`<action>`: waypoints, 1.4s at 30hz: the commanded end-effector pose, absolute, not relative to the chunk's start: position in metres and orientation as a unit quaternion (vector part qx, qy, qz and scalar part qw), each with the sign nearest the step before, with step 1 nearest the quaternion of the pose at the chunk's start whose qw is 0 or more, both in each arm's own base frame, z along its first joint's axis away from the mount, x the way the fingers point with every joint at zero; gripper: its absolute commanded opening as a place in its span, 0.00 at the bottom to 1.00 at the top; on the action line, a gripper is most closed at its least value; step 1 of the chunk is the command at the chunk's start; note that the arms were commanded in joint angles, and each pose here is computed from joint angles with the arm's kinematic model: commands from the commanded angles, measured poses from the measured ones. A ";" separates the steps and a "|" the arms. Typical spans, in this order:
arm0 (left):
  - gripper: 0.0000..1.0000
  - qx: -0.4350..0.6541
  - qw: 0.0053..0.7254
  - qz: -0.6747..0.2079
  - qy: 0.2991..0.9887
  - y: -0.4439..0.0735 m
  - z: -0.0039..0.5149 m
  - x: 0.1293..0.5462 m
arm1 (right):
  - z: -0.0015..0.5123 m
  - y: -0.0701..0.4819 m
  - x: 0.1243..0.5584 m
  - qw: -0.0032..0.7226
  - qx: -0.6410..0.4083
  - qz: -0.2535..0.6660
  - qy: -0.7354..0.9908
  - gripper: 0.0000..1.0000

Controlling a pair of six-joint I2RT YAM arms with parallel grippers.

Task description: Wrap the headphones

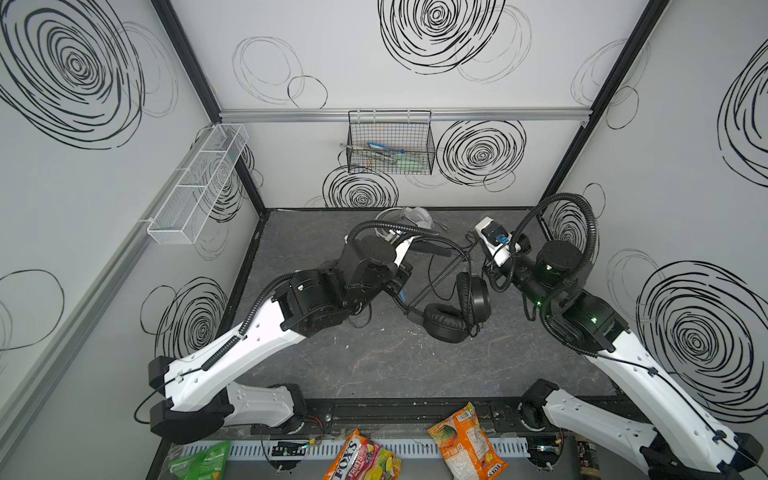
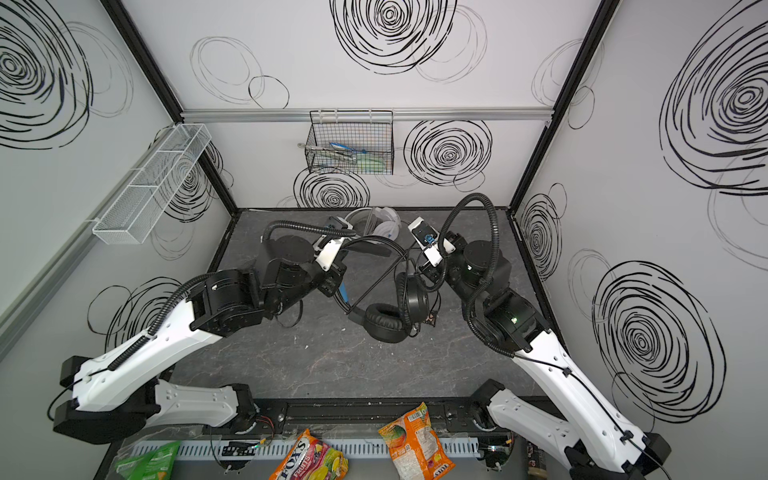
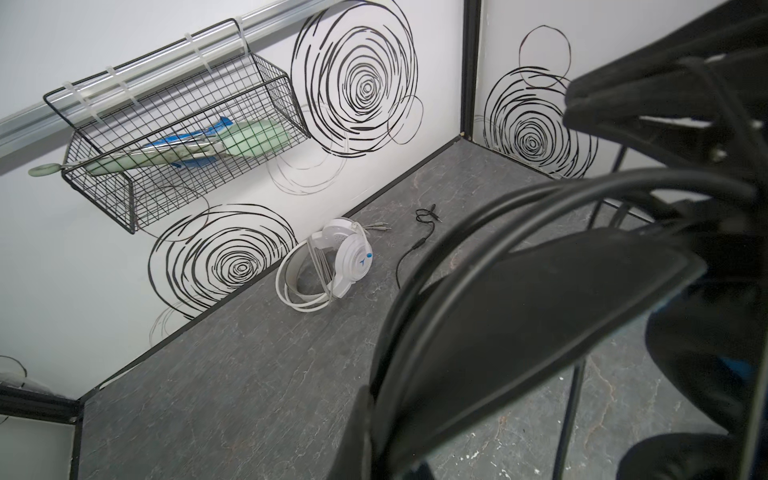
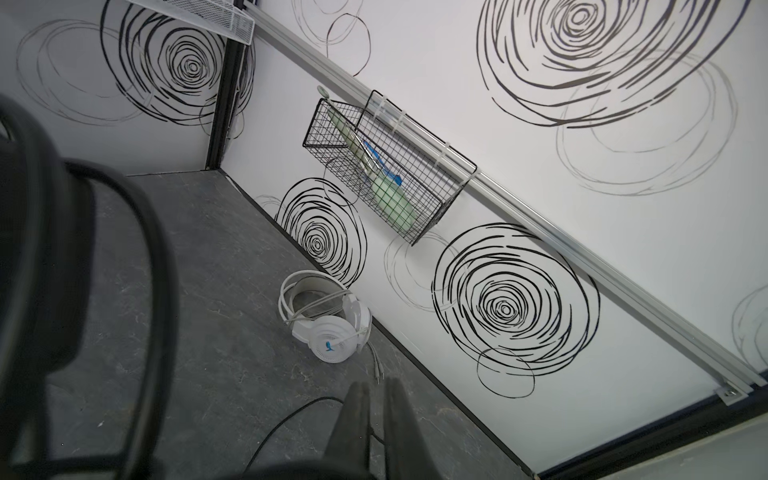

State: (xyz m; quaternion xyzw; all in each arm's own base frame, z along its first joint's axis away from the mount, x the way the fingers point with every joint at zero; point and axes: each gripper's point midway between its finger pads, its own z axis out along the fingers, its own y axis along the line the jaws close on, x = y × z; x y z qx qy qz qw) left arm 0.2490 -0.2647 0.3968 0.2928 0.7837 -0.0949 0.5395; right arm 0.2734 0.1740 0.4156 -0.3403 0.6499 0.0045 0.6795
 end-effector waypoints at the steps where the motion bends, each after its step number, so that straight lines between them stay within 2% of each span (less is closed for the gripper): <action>1: 0.00 0.270 0.570 -0.169 0.757 -0.265 0.442 0.233 | 0.434 0.161 0.273 0.710 -0.291 0.020 0.641 0.16; 4: 0.00 0.261 0.575 -0.191 0.751 -0.268 0.453 0.232 | 0.432 0.160 0.271 0.713 -0.287 0.034 0.639 0.25; 8: 0.00 0.250 0.584 -0.221 0.740 -0.273 0.473 0.229 | 0.428 0.161 0.270 0.716 -0.282 0.056 0.636 0.28; 13: 0.00 0.238 0.598 -0.248 0.724 -0.273 0.501 0.226 | 0.418 0.163 0.275 0.712 -0.268 0.087 0.643 0.27; 19: 0.00 0.223 0.616 -0.279 0.702 -0.269 0.536 0.220 | 0.409 0.169 0.277 0.707 -0.254 0.135 0.647 0.19; 29: 0.00 0.197 0.631 -0.357 0.660 -0.274 0.575 0.211 | 0.396 0.180 0.275 0.696 -0.243 0.199 0.645 0.16; 42: 0.00 0.159 0.638 -0.441 0.611 -0.276 0.606 0.214 | 0.378 0.195 0.267 0.679 -0.252 0.259 0.639 0.21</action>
